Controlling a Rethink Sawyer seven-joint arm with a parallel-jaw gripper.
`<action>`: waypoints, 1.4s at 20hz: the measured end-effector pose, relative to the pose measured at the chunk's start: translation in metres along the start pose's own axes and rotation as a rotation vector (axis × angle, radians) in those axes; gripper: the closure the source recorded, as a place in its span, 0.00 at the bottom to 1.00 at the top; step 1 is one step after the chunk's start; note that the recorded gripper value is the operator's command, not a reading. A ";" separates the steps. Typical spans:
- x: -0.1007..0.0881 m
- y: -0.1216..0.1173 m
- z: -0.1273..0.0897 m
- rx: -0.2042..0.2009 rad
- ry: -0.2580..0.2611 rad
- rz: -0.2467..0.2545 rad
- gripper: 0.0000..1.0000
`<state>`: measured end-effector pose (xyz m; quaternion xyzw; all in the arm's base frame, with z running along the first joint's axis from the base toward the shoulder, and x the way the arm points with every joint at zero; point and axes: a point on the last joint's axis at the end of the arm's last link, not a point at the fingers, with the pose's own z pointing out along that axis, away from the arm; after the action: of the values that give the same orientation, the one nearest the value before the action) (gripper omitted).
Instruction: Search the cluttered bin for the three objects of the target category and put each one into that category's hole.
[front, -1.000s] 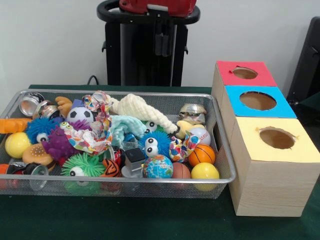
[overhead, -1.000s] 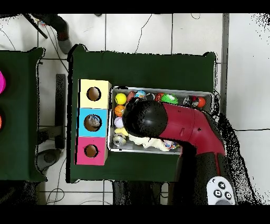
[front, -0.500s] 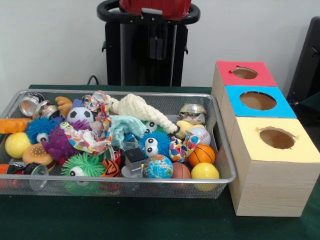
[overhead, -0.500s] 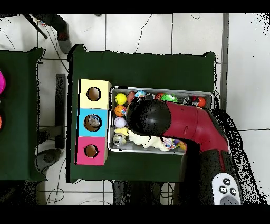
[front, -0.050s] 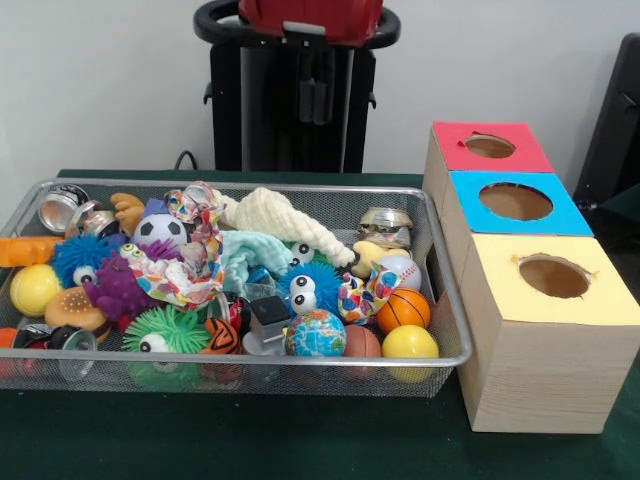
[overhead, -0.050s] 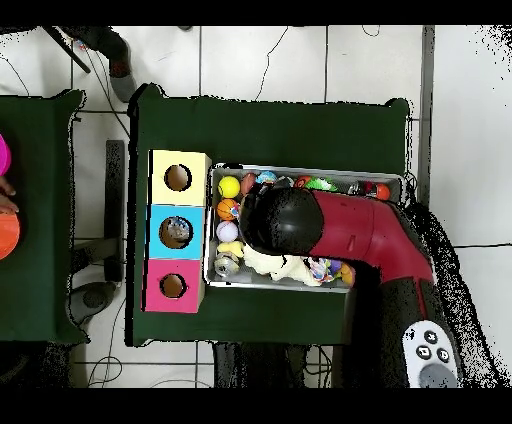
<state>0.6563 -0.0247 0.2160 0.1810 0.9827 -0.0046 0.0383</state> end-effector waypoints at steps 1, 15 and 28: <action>0.000 0.000 0.001 0.000 0.001 -0.003 1.00; -0.003 -0.031 0.038 0.027 0.031 -0.033 0.00; -0.002 -0.073 0.110 0.025 0.011 -0.067 0.00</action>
<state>0.6403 -0.0966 0.1063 0.1484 0.9883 -0.0171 0.0306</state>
